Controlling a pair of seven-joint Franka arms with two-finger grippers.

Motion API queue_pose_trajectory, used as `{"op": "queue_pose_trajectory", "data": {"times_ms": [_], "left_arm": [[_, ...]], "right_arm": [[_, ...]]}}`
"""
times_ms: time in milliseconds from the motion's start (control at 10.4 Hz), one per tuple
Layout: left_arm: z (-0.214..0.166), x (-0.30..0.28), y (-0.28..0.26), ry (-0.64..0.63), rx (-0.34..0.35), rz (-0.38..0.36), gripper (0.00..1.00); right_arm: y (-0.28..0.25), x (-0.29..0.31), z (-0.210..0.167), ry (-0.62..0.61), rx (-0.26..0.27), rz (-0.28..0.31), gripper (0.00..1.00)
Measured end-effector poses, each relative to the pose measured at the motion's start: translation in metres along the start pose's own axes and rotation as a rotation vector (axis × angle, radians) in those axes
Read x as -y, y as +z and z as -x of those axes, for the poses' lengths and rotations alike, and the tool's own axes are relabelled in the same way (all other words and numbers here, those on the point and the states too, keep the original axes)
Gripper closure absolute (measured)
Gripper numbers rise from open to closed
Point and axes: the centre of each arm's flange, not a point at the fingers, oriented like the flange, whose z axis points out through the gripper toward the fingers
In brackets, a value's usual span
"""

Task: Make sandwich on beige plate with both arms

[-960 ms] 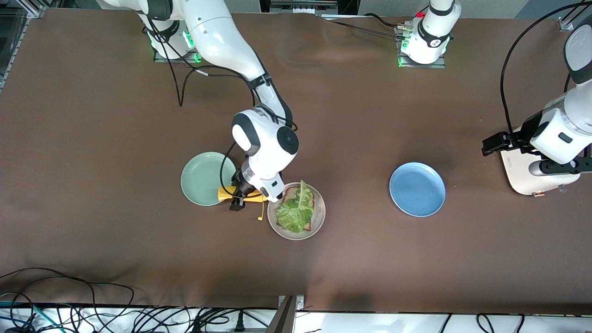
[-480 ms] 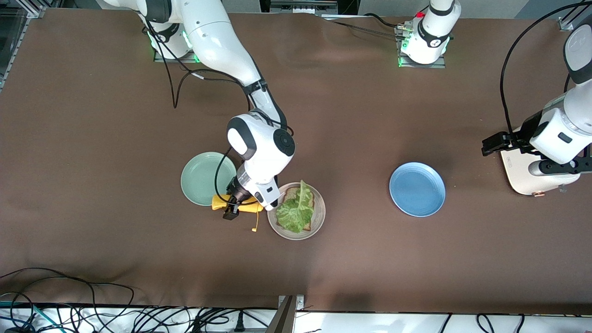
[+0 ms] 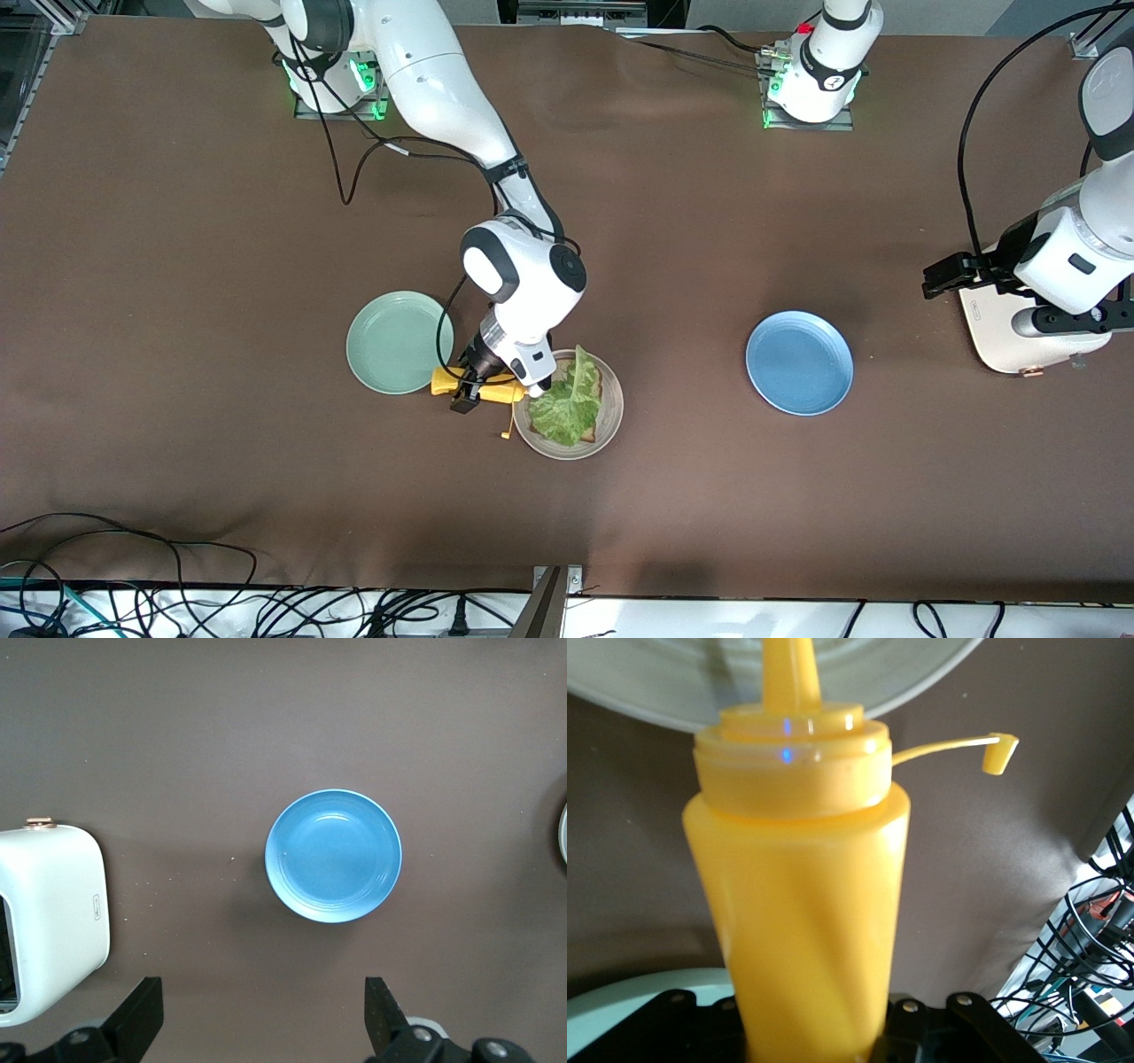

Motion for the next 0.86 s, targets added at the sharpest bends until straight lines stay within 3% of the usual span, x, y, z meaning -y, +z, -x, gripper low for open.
{"op": "queue_pose_trajectory", "data": {"times_ms": [288,672,864], "left_arm": [[0.000,0.000,0.000,0.001,0.000,0.000,0.00],[0.001,-0.005,0.000,0.009,0.000,0.001,0.00],[0.001,-0.007,0.000,0.013,0.000,0.002,0.00]], "right_arm": [[-0.007,0.001,-0.002,0.010,-0.005,0.009,0.88],[0.016,-0.013,0.013,0.049,-0.028,-0.045,0.88],[0.018,-0.043,0.046,0.129,-0.152,-0.125,0.88]]}}
